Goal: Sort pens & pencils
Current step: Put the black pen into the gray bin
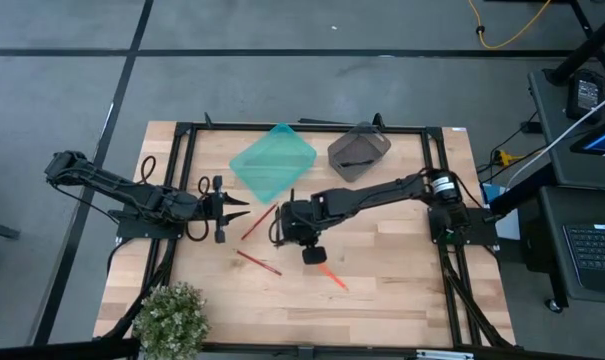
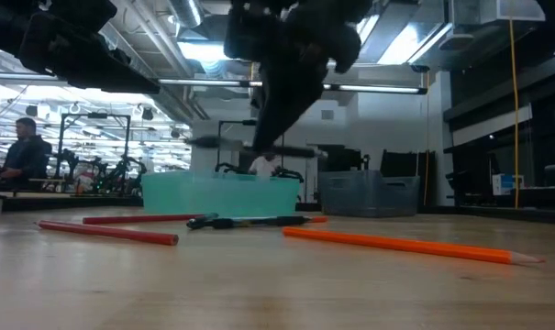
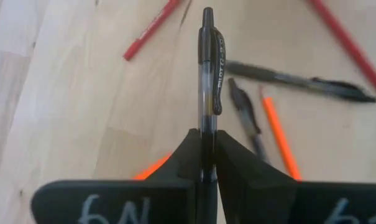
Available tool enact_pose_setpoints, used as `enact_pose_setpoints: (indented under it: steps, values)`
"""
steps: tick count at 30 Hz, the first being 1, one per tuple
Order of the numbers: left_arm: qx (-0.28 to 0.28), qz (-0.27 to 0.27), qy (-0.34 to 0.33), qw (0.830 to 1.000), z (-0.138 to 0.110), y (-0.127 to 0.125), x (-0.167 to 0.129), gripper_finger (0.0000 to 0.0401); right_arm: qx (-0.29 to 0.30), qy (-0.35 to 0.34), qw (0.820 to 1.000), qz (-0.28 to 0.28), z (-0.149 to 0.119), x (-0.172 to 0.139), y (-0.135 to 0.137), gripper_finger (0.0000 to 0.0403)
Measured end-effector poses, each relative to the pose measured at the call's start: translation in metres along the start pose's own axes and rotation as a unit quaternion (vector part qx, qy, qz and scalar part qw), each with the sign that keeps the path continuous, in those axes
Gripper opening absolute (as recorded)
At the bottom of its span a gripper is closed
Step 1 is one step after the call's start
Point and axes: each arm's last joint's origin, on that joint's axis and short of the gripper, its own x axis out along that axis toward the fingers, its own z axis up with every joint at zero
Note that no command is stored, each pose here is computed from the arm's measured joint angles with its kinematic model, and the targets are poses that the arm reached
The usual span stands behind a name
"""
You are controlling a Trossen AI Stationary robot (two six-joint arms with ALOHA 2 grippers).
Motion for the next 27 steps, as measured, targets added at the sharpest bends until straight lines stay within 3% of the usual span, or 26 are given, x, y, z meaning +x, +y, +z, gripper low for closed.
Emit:
enact_pose_setpoints:
  steps: [6, 13, 27]
  values:
    - [0.0, 0.0, -0.001, 1.0, 0.0, 0.0, 0.0, 0.0094, -0.001, -0.019, 1.0, -0.021, -0.002, -0.018, -0.002, 0.0031]
    - [0.0, -0.002, -0.001, 1.0, 0.0, -0.001, 0.0, 0.0094, 0.025, -0.039, 0.998, -0.032, -0.023, -0.025, -0.011, 0.0031]
    - [-0.001, -0.002, -0.005, 1.0, 0.001, -0.001, 0.0, 0.0094, 0.033, -0.199, 0.977, -0.072, -0.076, -0.065, -0.004, 0.0031]
